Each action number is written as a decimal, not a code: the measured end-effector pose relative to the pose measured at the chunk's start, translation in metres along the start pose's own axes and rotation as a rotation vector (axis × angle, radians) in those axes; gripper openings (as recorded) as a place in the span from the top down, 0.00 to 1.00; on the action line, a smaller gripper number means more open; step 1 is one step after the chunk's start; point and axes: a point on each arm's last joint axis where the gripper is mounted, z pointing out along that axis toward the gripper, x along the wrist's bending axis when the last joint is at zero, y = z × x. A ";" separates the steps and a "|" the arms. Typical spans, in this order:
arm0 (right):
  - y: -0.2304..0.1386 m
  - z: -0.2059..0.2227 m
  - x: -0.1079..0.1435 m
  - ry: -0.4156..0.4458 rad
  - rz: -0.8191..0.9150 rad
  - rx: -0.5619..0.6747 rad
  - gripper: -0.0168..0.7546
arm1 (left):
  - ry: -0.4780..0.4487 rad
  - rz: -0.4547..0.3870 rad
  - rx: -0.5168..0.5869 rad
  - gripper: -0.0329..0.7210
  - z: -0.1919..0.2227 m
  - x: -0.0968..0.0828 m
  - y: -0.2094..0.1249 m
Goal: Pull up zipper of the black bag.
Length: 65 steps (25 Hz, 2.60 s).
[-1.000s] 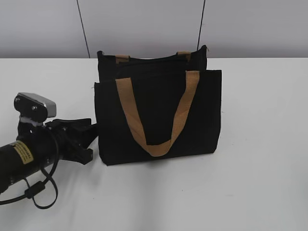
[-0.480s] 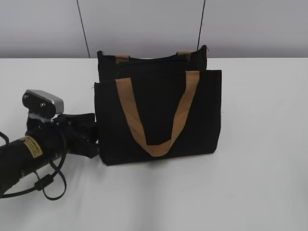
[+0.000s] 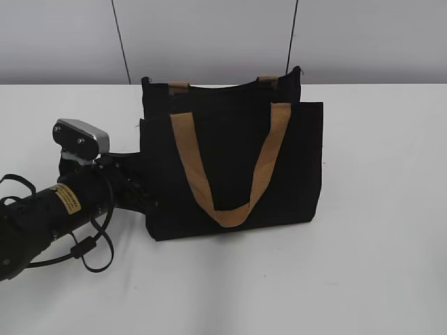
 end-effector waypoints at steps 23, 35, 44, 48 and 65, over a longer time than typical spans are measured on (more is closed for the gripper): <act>0.000 0.000 0.000 0.000 0.000 0.000 0.58 | 0.036 -0.006 -0.019 0.93 -0.010 0.002 0.016; 0.000 0.000 0.000 0.000 0.000 0.000 0.58 | 0.114 -0.003 -0.162 0.93 -0.044 0.007 0.084; 0.000 0.000 0.000 0.000 0.000 0.000 0.58 | 0.053 -0.034 -0.194 0.93 -0.044 0.000 0.088; 0.000 0.000 0.000 0.000 0.000 0.000 0.58 | 0.040 -0.043 -0.215 0.93 -0.045 -0.001 0.090; 0.067 0.073 0.026 0.389 -0.246 0.045 0.58 | 0.016 -0.028 -0.282 0.93 -0.051 -0.004 0.104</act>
